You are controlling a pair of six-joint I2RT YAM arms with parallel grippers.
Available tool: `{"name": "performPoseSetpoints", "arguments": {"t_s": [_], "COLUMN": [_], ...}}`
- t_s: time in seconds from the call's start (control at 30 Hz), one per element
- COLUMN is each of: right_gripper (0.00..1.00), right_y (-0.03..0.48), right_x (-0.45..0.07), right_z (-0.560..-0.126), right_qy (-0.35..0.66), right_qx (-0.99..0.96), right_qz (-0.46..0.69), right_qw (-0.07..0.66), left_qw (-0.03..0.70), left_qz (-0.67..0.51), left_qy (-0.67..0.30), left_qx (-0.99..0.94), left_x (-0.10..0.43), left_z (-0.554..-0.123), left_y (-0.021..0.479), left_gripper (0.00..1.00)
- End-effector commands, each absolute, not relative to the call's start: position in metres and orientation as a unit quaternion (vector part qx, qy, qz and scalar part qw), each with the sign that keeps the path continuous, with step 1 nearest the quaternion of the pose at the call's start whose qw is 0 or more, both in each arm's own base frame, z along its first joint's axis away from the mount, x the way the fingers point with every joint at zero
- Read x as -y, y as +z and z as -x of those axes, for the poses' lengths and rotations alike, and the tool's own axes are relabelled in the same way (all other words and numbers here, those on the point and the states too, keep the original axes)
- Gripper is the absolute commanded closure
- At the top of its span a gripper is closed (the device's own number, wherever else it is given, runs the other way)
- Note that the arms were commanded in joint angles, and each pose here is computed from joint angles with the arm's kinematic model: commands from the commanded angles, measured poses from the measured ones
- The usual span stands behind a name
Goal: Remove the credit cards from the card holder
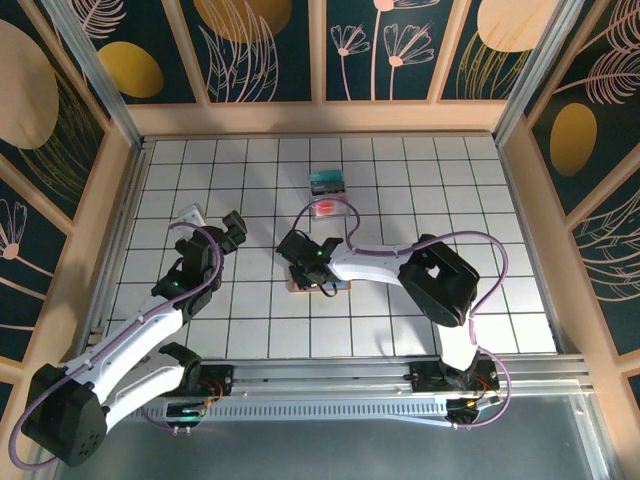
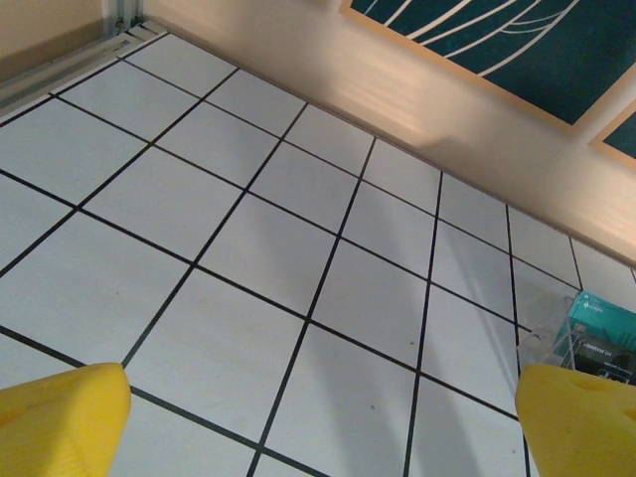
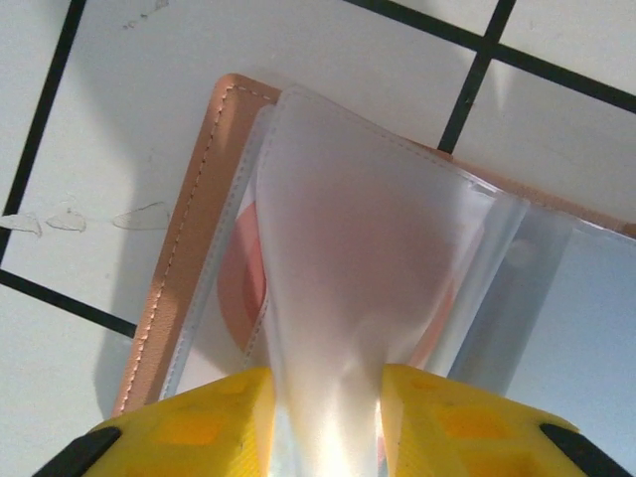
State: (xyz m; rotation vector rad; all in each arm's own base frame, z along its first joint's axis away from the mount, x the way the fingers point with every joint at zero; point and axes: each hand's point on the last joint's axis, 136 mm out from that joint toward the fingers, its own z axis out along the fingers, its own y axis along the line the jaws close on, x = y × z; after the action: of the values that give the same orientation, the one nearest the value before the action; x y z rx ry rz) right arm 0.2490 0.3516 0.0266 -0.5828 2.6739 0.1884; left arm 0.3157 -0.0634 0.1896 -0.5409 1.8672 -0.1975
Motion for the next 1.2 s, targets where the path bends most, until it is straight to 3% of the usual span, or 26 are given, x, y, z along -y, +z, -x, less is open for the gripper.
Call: {"name": "performPoseSetpoints", "arguments": {"t_s": [0.0, 0.33, 0.67, 1.17], "right_gripper": [0.67, 0.57, 0.57, 0.76], "right_y": [0.031, 0.046, 0.052, 0.042], "right_x": [-0.332, -0.304, -0.275, -0.248], "right_z": [-0.256, -0.269, -0.273, -0.272], "right_qy": [0.028, -0.013, -0.018, 0.030], "right_qx": [-0.959, -0.961, -0.965, -0.971], "right_qz": [0.191, 0.149, 0.104, 0.071], "right_qw": [0.207, 0.234, 0.238, 0.225], "left_qw": [0.571, 0.578, 0.578, 0.558], "left_qz": [0.226, 0.223, 0.220, 0.165], "left_qy": [-0.086, -0.083, -0.082, -0.090], "left_qx": [-0.785, -0.781, -0.781, -0.808], "left_x": [0.064, 0.064, 0.066, 0.087], "left_z": [-0.320, -0.323, -0.325, -0.335], "left_y": [0.205, 0.213, 0.215, 0.213], "left_gripper": [0.01, 0.01, 0.01, 0.01]}}
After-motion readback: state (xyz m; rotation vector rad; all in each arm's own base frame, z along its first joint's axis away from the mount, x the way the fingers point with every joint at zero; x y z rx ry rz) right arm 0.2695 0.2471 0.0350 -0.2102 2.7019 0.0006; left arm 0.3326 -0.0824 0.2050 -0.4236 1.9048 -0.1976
